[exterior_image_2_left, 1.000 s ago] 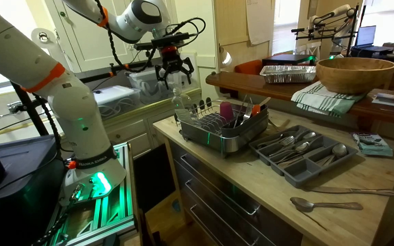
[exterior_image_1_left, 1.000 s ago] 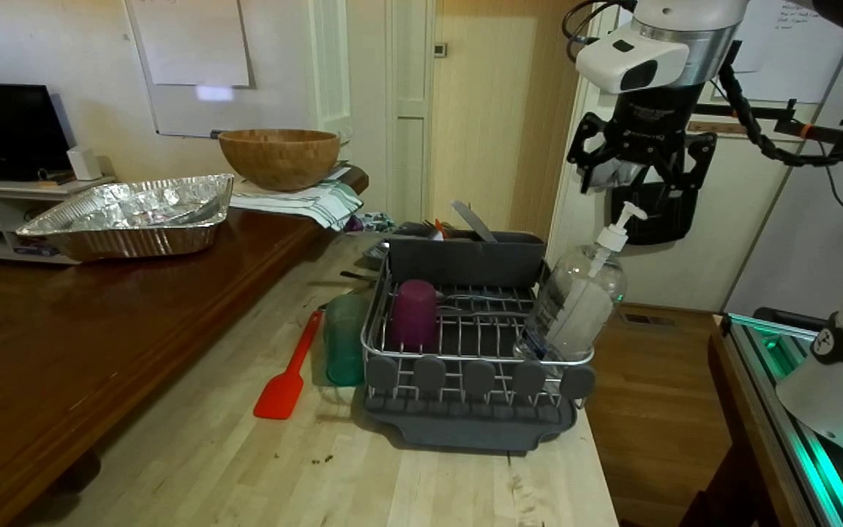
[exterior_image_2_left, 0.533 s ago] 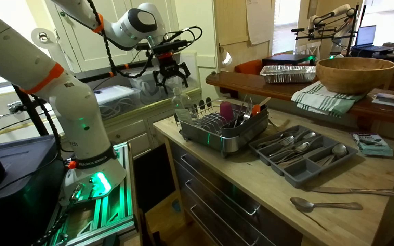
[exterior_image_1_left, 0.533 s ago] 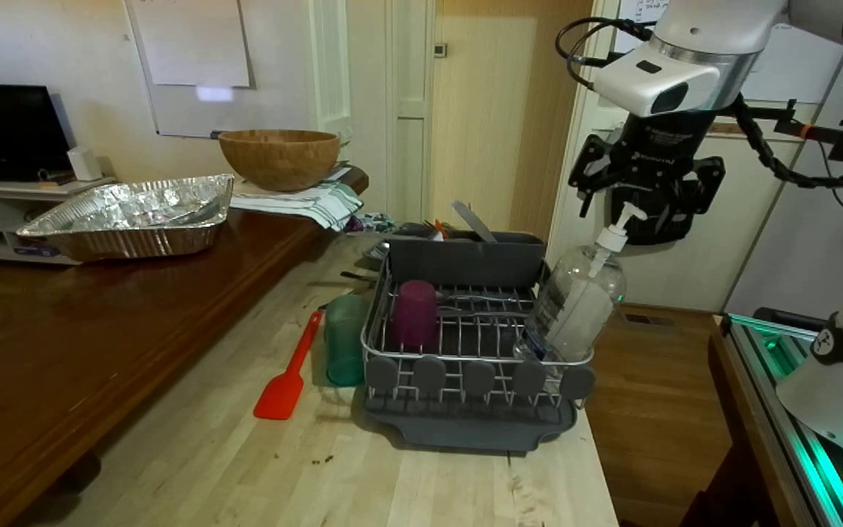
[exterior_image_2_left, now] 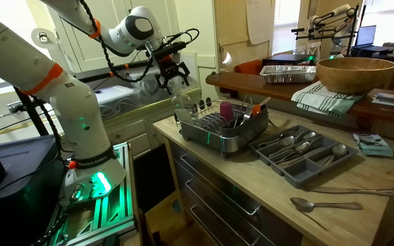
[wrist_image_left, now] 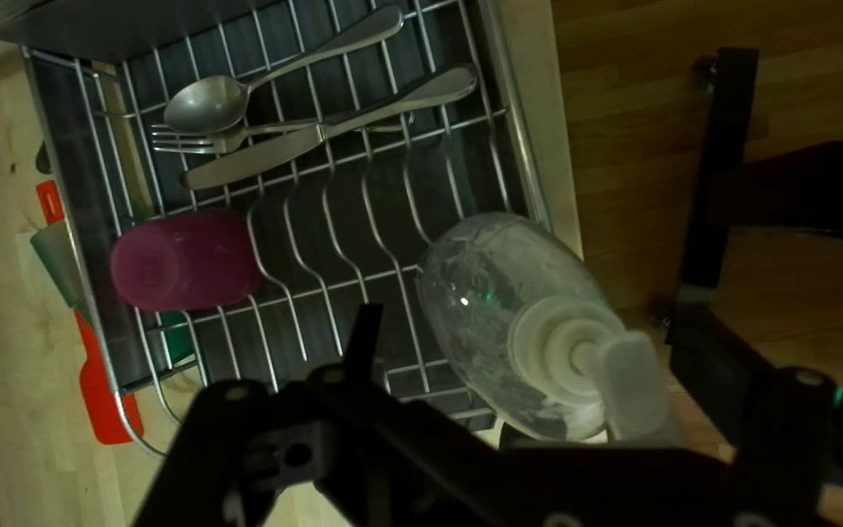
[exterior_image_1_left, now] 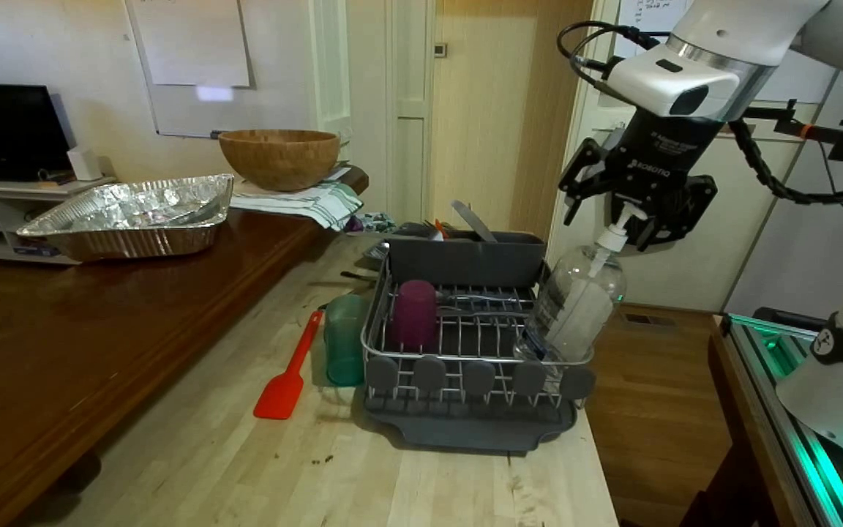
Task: Put the bottle on the counter
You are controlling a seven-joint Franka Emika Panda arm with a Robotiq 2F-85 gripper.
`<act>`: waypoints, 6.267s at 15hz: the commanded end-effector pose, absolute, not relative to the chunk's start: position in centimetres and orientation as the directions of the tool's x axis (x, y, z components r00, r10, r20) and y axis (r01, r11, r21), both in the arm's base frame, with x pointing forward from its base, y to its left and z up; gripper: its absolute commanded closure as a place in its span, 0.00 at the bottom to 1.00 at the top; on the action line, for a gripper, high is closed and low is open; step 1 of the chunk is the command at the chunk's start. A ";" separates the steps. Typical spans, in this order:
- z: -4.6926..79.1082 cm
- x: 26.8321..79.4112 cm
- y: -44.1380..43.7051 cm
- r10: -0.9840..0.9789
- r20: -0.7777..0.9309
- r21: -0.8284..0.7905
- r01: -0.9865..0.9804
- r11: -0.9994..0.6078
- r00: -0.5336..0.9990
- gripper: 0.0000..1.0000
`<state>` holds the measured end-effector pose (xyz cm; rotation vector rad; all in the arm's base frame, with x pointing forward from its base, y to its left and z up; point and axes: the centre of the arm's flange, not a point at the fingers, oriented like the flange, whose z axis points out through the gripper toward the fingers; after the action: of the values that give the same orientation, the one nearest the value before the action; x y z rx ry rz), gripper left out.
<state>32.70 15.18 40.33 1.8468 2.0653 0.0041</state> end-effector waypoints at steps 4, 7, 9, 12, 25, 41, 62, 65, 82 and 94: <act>39.6 32.0 14.8 0.966 -0.241 0.246 0.957 0.150 -0.089 0.39; 39.5 32.2 14.6 0.968 -0.233 0.224 0.963 0.149 -0.096 0.63; 39.5 32.3 14.5 0.968 -0.230 0.215 0.964 0.154 -0.103 0.78; 39.9 32.3 14.4 0.965 -0.236 0.215 0.963 0.164 -0.112 0.88; 55.7 36.5 14.8 0.908 -0.338 0.328 0.873 0.361 -0.249 0.88; 59.2 36.9 15.7 0.908 -0.321 0.188 0.922 0.338 -0.267 0.63; 65.4 41.3 24.4 0.716 -0.480 0.199 0.732 0.651 -0.506 0.88; 68.1 44.2 24.5 0.625 -0.498 0.219 0.611 0.761 -0.600 0.88; 69.7 50.9 30.0 0.407 -0.503 0.236 0.332 0.913 -0.762 0.88; 67.3 59.6 33.2 0.156 -0.430 0.088 0.131 0.988 -0.889 0.88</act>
<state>56.68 30.93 66.27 0.3281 2.6271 0.0808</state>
